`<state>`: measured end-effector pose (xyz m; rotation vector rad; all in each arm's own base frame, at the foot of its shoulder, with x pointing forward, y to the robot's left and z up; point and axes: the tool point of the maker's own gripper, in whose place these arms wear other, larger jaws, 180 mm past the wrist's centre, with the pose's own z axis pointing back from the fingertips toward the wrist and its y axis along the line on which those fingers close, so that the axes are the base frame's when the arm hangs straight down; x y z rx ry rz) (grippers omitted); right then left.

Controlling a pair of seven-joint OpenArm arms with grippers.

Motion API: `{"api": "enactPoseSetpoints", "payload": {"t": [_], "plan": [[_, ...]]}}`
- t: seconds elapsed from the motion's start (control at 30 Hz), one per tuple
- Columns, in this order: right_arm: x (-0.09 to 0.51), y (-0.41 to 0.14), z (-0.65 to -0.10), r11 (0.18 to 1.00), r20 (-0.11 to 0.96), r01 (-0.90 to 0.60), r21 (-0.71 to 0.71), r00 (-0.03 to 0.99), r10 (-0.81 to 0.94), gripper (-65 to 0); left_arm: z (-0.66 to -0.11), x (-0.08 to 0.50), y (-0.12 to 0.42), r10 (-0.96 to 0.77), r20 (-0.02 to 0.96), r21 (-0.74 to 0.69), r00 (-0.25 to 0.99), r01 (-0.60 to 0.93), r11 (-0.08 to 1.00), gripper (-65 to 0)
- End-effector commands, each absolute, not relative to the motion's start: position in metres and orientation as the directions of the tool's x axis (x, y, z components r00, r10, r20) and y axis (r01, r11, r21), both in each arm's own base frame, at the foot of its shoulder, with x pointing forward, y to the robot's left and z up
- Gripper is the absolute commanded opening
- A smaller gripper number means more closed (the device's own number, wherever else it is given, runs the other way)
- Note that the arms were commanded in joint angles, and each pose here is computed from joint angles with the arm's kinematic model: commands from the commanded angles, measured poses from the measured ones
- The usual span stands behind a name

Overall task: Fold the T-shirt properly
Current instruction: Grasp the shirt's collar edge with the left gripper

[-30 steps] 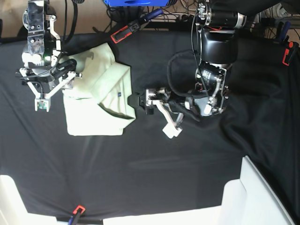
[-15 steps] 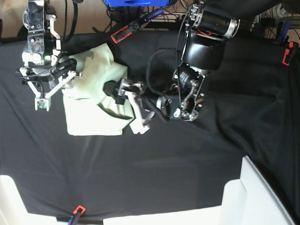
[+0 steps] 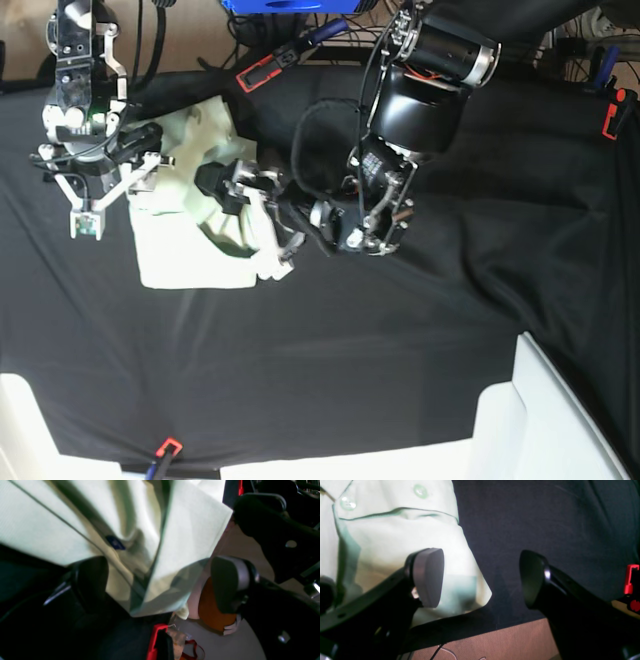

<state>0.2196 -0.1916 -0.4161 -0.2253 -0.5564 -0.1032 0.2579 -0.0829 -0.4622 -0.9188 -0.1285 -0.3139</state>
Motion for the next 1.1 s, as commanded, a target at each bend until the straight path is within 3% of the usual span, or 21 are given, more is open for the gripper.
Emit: {"api": "enactPoseSetpoints", "payload": {"t": [0.0,0.3,0.53,1.07], "plan": [[0.227,-0.197,-0.406,0.966,0.57,0.167,-0.196,0.821,-0.027,-20.9,-0.453,0.281,-0.072,-0.162,0.281,-0.747,0.946,0.322,0.582,0.0],[0.229,-0.196,-0.405,0.966,0.573,0.169,-0.194,0.819,-0.028,-20.9,-0.447,0.304,-0.013,-0.015,0.262,-0.72,0.965,0.205,0.663,0.0],[0.229,-0.195,-0.405,0.967,0.574,0.168,-0.192,0.818,-0.028,-20.9,-0.448,0.293,-0.036,-0.055,0.248,-0.733,0.967,0.225,0.643,0.0],[0.229,-0.196,-0.405,0.967,0.574,0.169,-0.192,0.818,-0.029,-20.9,-0.478,0.275,-0.079,-0.008,0.095,-0.747,0.995,0.077,0.66,0.0]]}}
